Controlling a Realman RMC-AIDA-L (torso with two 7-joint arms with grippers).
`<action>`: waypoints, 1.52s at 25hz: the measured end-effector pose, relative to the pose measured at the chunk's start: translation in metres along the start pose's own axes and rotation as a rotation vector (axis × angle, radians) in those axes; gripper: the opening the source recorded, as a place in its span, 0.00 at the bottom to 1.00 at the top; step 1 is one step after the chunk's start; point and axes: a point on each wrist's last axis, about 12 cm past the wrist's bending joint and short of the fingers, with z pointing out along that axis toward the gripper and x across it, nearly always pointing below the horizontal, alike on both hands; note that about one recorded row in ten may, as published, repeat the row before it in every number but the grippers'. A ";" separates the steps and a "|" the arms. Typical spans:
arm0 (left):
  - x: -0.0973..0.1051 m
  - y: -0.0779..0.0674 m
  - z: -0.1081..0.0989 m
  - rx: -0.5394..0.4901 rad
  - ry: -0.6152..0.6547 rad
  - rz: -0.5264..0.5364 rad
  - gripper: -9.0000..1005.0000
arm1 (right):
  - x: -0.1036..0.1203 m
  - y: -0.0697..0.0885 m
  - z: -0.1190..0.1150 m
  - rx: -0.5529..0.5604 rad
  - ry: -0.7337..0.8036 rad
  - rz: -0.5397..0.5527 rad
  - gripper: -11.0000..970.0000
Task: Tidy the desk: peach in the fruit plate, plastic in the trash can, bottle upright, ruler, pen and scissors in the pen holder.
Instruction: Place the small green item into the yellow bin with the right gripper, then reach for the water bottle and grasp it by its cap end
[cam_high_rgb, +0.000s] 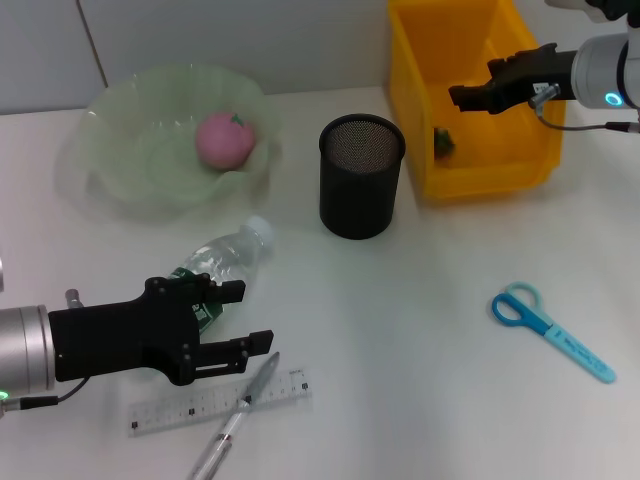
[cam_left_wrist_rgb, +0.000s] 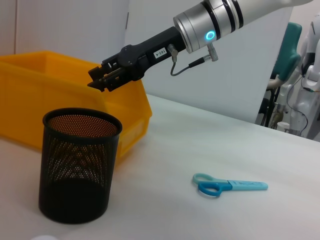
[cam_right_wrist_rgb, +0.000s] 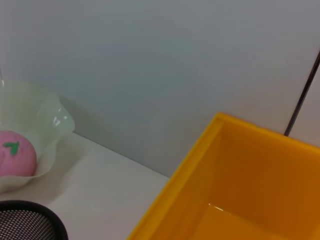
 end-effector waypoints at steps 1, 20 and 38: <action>0.000 0.000 0.000 0.000 0.000 0.000 0.72 | 0.000 0.000 0.000 0.000 0.000 0.000 0.58; 0.001 -0.001 -0.001 0.000 0.000 -0.004 0.72 | -0.001 0.003 -0.034 -0.148 -0.264 0.109 0.78; -0.002 0.000 -0.003 0.016 -0.008 -0.001 0.72 | 0.073 0.022 -0.095 -0.749 -0.245 0.024 0.78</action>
